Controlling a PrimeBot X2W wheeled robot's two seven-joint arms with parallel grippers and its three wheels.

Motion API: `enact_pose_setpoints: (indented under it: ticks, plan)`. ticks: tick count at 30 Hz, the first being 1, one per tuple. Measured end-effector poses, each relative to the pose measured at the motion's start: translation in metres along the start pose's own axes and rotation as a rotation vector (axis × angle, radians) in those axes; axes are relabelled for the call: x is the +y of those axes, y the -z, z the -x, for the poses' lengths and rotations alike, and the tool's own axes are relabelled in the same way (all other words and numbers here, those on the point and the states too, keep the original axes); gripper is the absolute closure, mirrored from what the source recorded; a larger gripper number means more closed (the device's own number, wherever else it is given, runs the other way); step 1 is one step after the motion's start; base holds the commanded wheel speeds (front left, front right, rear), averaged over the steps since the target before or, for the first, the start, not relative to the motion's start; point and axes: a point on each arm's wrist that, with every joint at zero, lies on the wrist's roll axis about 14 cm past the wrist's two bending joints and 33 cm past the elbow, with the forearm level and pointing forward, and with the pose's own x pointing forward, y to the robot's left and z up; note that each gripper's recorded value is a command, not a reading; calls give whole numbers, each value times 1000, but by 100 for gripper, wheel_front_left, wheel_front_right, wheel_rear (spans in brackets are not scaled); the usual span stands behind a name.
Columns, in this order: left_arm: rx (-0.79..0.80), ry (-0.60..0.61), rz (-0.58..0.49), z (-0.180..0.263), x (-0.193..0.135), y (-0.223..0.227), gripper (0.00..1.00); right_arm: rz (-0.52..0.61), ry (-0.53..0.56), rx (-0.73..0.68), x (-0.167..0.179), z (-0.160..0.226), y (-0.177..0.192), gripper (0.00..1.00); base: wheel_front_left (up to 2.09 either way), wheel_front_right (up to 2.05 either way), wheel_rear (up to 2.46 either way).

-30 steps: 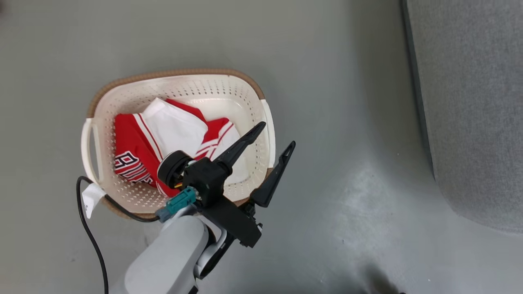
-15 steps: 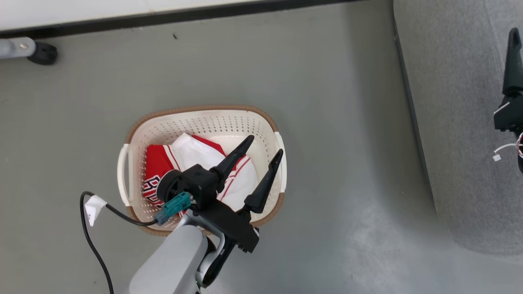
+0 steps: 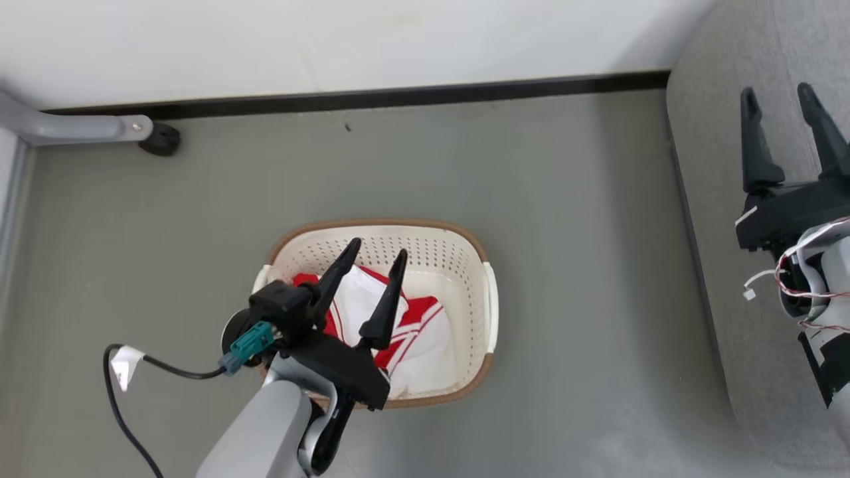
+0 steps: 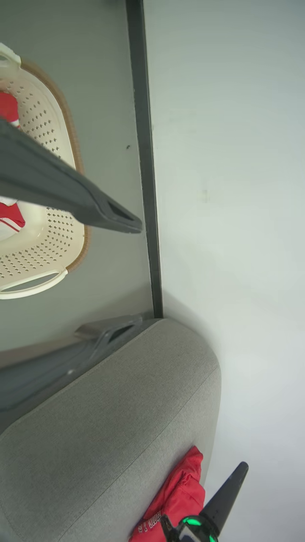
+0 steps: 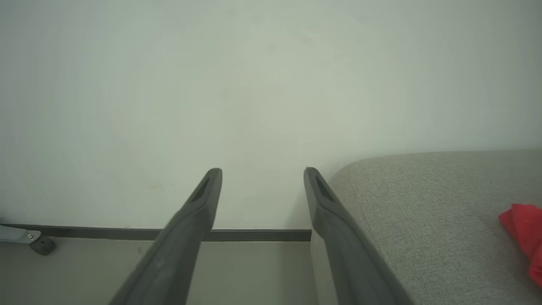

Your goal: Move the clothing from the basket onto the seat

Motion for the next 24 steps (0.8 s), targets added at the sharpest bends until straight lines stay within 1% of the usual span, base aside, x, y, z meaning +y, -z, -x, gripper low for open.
enact_pose_setpoints:
  ticks: [6, 11, 16, 24]
  plan:
    - [-47, -108, -8, 21, 23, -17, 0, -22, -71, -27, 32, 5, -13, 0, 0, 0, 0]
    - [-96, -194, -25, 37, 42, -35, 0, -50, -143, -19, 67, 16, -10, 0, 0, 0, 0]
    - [-112, -282, -39, 61, 61, -39, 0, -79, -202, -15, 96, 27, -9, 0, 0, 0, 0]
    - [-154, -416, -52, 97, 92, -51, 0, -109, -256, -15, 129, 45, -11, 0, 0, 0, 0]
